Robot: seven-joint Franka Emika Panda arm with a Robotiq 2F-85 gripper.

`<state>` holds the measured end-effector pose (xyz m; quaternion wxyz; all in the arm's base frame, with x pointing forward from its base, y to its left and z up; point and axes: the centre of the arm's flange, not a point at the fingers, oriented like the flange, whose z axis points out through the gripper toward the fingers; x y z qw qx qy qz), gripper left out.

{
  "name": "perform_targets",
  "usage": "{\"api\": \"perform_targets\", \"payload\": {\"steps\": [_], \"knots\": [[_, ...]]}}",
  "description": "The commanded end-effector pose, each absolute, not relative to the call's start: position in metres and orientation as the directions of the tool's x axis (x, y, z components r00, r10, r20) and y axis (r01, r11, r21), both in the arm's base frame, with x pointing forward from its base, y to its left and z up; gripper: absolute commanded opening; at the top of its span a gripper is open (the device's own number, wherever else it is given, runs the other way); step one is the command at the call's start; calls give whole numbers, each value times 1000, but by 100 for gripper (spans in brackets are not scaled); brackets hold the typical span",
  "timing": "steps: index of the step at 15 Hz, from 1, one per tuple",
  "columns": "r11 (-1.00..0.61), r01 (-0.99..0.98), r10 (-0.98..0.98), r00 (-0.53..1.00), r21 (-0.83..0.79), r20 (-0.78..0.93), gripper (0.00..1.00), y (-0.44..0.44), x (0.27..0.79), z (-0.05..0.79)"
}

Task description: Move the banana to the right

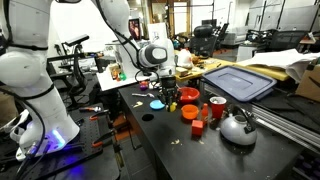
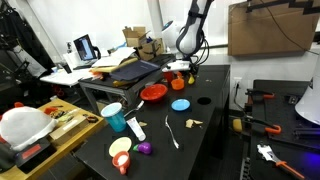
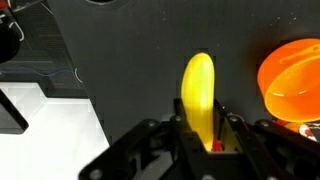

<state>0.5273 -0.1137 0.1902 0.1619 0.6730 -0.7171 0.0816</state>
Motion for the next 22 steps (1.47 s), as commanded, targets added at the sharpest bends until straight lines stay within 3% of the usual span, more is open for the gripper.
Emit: {"api": "perform_targets", "payload": {"steps": [1, 9, 10, 11, 17, 22], "knots": [[83, -991, -927, -37, 108, 374, 7, -128, 522, 182], [104, -981, -919, -32, 164, 392, 7, -147, 511, 151], [106, -980, -917, -32, 166, 397, 34, -147, 510, 150], [104, -981, -916, -29, 166, 401, 55, -146, 509, 150], [8, -991, -907, 50, 137, 417, 99, -119, 513, 176], [-104, -991, -901, 129, 83, 413, 100, -77, 523, 218]]}}
